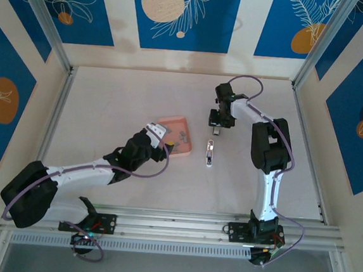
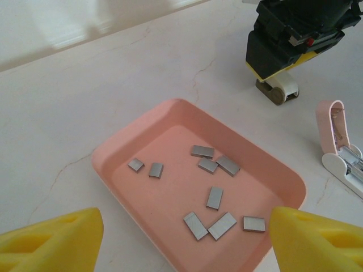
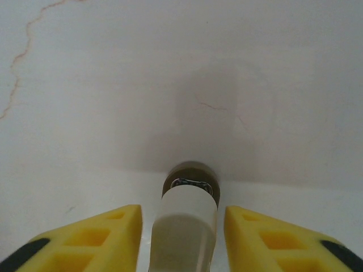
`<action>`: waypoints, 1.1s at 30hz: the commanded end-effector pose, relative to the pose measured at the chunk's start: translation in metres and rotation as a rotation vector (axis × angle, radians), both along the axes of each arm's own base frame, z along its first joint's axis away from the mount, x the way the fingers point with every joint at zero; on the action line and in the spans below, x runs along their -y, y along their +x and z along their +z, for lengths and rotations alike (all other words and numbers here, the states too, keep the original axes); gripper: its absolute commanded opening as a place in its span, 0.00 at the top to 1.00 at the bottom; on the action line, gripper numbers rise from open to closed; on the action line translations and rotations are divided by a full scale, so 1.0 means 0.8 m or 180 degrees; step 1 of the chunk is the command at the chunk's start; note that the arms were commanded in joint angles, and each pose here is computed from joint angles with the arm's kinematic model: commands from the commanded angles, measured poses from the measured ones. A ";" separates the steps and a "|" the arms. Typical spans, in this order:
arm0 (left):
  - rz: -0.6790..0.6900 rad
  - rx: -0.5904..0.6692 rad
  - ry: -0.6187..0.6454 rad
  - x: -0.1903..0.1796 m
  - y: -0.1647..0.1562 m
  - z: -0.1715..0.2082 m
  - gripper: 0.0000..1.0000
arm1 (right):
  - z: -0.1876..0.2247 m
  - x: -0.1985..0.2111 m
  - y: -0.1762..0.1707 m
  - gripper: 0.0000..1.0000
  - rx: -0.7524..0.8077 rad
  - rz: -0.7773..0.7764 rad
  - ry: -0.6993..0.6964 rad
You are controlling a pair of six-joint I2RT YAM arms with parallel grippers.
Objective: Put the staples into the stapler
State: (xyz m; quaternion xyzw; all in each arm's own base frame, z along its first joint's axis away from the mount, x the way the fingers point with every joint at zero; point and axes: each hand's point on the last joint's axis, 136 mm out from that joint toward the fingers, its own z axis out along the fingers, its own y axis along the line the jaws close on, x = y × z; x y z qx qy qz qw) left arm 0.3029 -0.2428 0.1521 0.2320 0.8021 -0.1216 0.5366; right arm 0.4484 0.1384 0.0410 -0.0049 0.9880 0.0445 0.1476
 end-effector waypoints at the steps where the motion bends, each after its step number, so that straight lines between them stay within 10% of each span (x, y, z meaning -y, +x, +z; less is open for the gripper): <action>1: 0.0033 -0.0046 -0.0059 -0.004 0.002 -0.002 0.24 | 0.007 -0.007 0.011 0.63 0.0059 0.0059 0.0052; 15: -0.0286 -0.0001 -0.0141 0.007 -0.011 0.021 0.25 | 0.142 -0.027 -0.008 0.80 0.1287 0.0725 0.0380; 33: -0.0667 -0.1353 -0.1233 0.058 -0.062 0.094 0.38 | 0.251 -0.110 -0.261 1.00 0.3349 0.3833 0.1474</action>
